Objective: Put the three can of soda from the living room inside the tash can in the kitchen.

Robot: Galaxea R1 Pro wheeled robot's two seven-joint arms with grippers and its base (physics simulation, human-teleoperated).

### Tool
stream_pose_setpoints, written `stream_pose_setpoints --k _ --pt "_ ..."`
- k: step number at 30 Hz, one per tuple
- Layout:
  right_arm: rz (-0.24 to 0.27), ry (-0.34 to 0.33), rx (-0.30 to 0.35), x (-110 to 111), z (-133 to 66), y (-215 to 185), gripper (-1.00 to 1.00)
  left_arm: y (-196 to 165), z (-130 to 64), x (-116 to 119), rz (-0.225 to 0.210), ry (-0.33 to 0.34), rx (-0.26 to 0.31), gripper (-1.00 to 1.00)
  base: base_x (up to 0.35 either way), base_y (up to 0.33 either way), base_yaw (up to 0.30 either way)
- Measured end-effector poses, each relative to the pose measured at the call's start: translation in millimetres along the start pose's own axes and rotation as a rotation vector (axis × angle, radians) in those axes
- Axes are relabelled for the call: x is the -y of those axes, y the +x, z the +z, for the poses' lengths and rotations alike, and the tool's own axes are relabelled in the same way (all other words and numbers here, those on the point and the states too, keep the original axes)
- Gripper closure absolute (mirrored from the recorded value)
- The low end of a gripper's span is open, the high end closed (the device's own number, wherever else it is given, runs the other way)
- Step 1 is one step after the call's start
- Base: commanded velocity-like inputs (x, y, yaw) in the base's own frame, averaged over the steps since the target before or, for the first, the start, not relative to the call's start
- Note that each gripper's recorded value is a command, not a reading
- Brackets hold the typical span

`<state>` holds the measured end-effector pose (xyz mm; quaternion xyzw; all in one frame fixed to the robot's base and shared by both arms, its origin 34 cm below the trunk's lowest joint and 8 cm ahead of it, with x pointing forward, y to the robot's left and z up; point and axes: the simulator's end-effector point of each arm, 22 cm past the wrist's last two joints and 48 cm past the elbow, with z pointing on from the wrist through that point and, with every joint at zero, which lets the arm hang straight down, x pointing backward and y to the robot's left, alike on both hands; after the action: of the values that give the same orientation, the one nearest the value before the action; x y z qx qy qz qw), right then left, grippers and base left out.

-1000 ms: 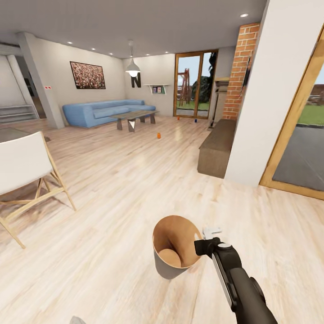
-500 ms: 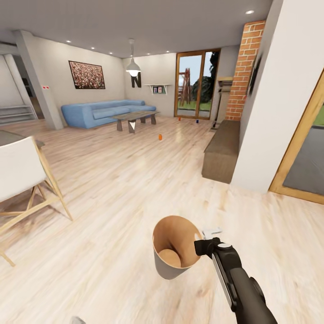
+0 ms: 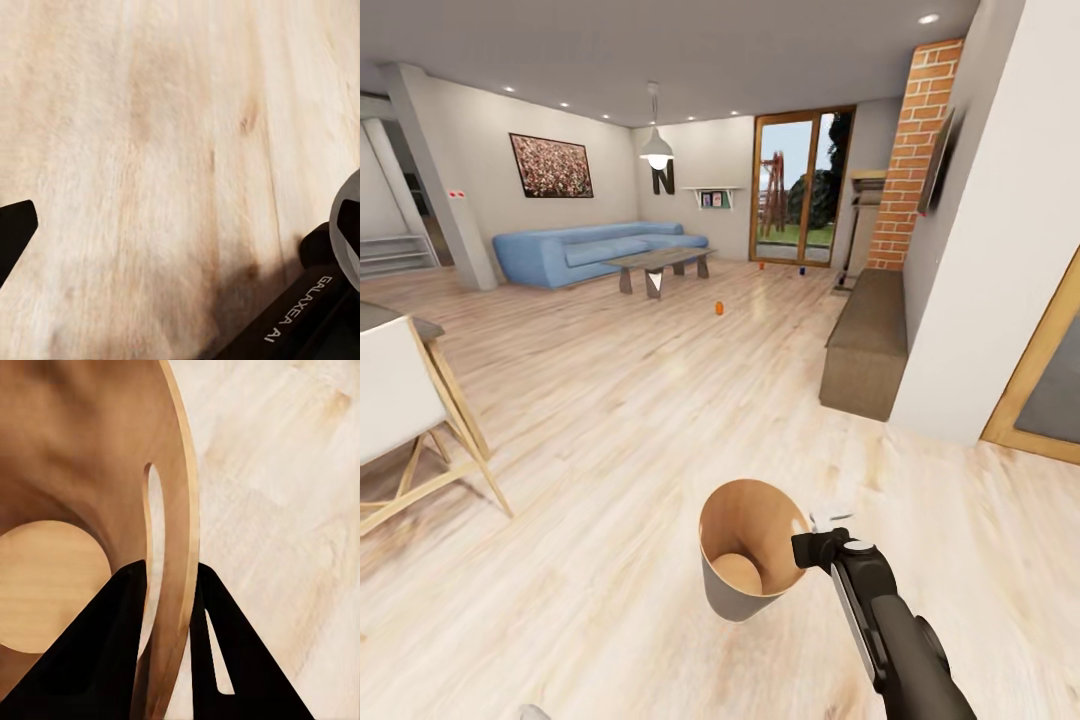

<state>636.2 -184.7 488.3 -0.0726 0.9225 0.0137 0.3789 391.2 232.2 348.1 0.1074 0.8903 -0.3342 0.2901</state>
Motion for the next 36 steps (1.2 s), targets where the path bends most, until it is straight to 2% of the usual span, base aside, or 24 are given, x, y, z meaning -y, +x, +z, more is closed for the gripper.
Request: stream_pose_setpoints --k 36 --pt "0.000 0.000 -0.001 0.0 0.3 0.6 1.00 0.5 0.2 0.2 -0.002 0.000 -0.002 -1.00 0.337 0.097 0.000"
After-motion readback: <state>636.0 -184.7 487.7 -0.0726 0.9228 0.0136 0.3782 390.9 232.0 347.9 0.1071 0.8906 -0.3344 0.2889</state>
